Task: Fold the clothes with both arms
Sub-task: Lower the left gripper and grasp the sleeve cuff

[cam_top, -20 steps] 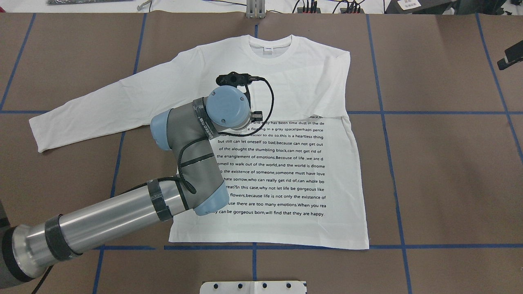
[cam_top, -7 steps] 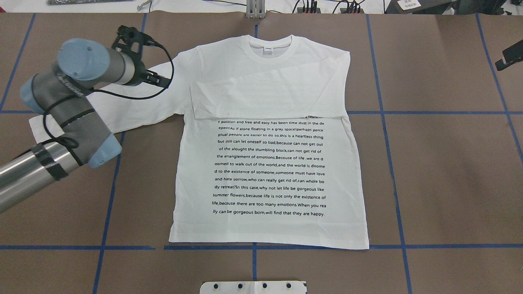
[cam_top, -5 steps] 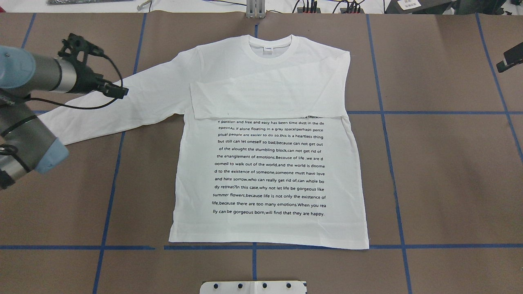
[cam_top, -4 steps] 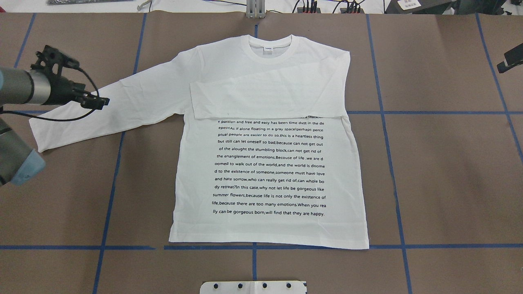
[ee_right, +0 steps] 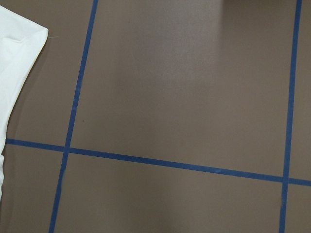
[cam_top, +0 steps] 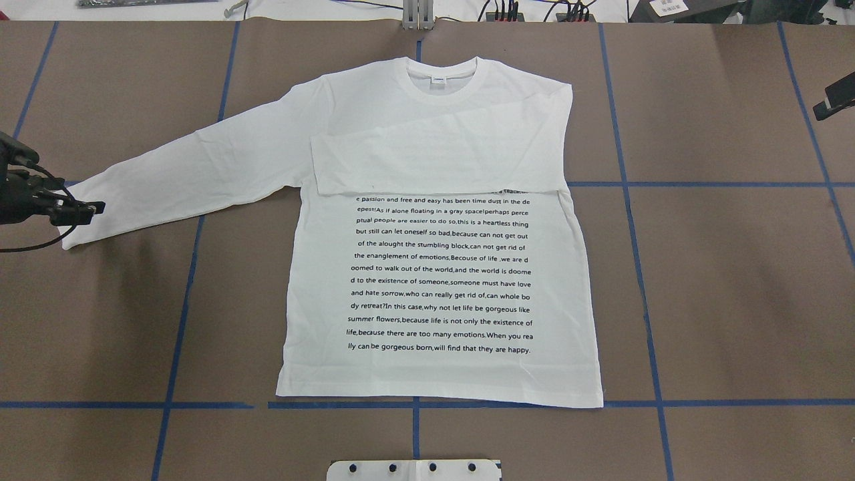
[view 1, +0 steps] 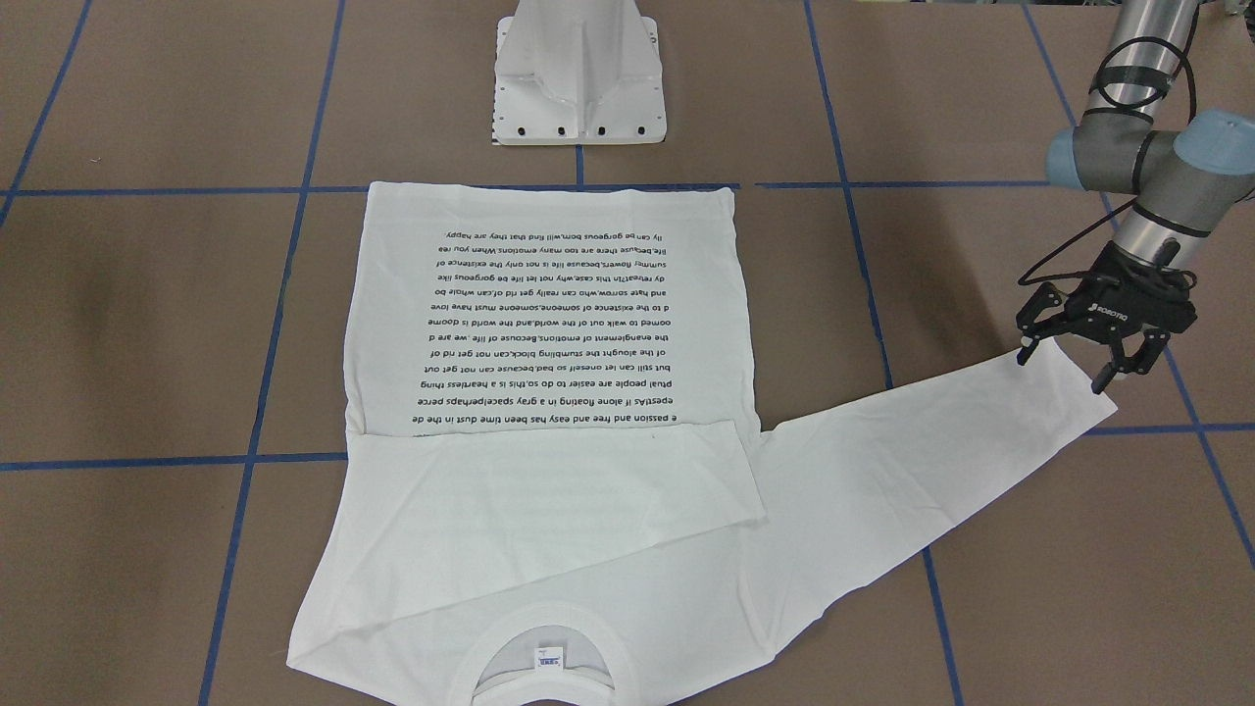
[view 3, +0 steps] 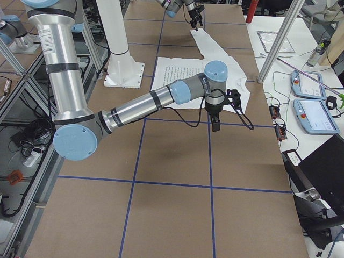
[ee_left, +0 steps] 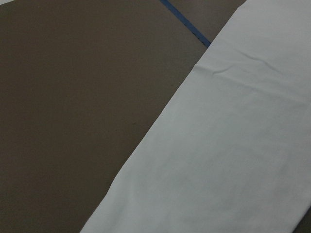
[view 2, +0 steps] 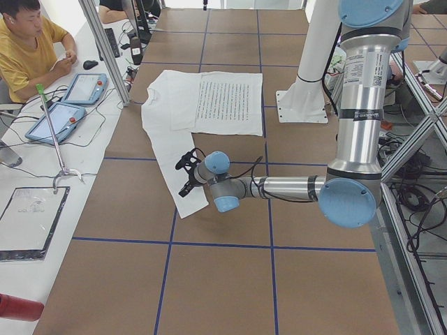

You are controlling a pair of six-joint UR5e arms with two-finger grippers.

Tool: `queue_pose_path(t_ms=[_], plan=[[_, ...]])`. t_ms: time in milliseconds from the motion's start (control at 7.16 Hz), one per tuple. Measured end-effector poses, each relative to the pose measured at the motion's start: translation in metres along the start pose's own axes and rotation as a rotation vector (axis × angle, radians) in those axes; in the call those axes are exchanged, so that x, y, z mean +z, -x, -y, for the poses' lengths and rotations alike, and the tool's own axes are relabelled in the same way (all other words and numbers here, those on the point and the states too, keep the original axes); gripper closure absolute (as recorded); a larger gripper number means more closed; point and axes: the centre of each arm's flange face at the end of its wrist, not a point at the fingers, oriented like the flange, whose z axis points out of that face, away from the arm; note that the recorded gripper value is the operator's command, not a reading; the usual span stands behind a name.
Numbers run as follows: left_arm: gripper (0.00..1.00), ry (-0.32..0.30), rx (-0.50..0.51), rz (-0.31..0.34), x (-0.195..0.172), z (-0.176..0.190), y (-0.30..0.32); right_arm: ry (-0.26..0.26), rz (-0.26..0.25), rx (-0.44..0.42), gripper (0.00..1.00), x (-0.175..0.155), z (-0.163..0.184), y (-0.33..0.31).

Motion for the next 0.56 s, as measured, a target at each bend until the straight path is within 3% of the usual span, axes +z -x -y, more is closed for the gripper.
queue_pose_path(t_ms=[419, 558], plan=[[0.12, 0.013, -0.001, 0.067, -0.013, -0.034, 0.018, 0.000, 0.000, 0.001, 0.00, 0.000, 0.000, 0.000], [0.22, 0.014, 0.001, 0.068, -0.017, -0.042, 0.020, 0.000, 0.000, 0.001, 0.00, 0.000, 0.000, 0.000]])
